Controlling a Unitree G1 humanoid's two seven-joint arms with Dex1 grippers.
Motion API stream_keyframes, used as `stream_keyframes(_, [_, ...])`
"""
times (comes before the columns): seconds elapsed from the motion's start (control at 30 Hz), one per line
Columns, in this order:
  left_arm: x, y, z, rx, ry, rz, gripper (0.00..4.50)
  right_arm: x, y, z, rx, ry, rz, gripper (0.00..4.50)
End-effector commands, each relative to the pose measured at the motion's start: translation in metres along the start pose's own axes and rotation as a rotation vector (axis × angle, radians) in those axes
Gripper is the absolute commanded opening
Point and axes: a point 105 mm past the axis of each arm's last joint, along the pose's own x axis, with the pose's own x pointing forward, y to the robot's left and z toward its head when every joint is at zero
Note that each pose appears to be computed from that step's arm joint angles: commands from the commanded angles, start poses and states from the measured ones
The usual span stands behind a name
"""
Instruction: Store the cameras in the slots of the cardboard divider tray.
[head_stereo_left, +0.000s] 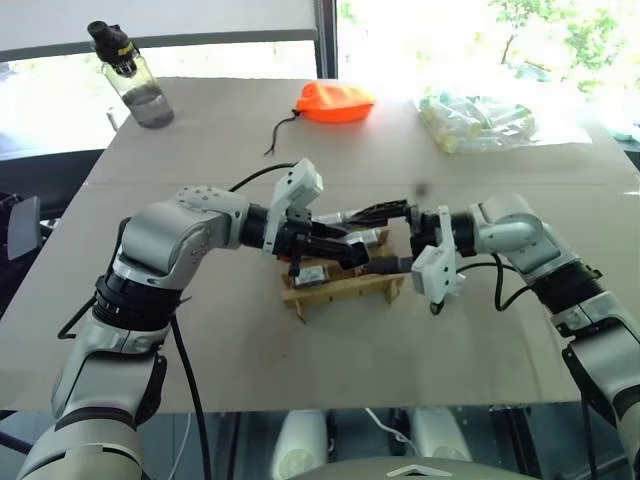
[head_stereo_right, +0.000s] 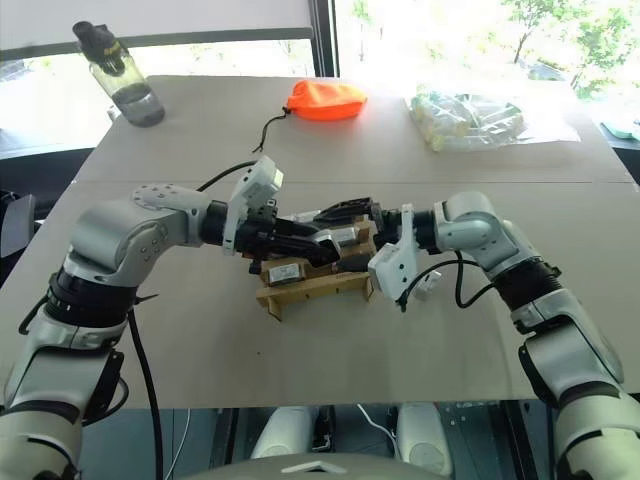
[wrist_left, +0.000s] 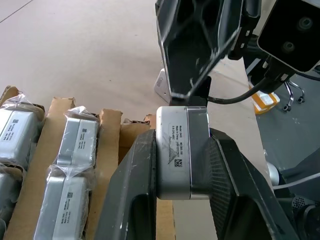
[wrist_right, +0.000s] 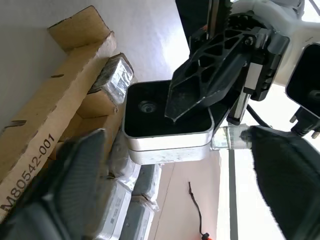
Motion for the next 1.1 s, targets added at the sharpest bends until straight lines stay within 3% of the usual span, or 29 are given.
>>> stream_keyframes(0.03, [-0.002,-0.005,0.008,0.058,-0.015,-0.003,0.75,-0.017,-0.009,0.006,0.074,-0.011,-0.062,4.50])
stream_keyframes(0.2, [-0.007,-0.007,0.013,0.095,-0.043,0.019,0.75,-0.058,0.007,0.003,0.465,0.005,-0.138,4.50])
stream_keyframes(0.3, [-0.009,-0.006,0.015,0.115,-0.054,0.037,0.75,-0.092,0.029,-0.005,0.785,0.056,-0.204,4.50])
stream_keyframes(0.47, [-0.009,-0.004,0.006,0.102,-0.061,0.058,0.75,-0.139,0.064,0.004,1.221,0.020,-0.359,4.50])
stream_keyframes(0.53, [-0.008,-0.003,-0.002,0.113,-0.029,0.072,0.75,-0.152,0.072,0.017,1.281,-0.087,-0.386,4.50])
stream_keyframes(0.67, [-0.005,0.001,-0.013,0.126,0.003,0.086,0.75,-0.171,0.092,0.021,1.373,-0.076,-0.409,4.50])
stream_keyframes(0.87, [-0.002,0.012,-0.033,0.181,0.090,0.129,0.75,-0.183,0.092,0.025,1.345,-0.159,-0.441,4.50])
stream_keyframes(1.1, [-0.001,0.016,-0.042,0.201,0.122,0.131,0.75,-0.177,0.102,0.032,1.343,-0.136,-0.292,4.50])
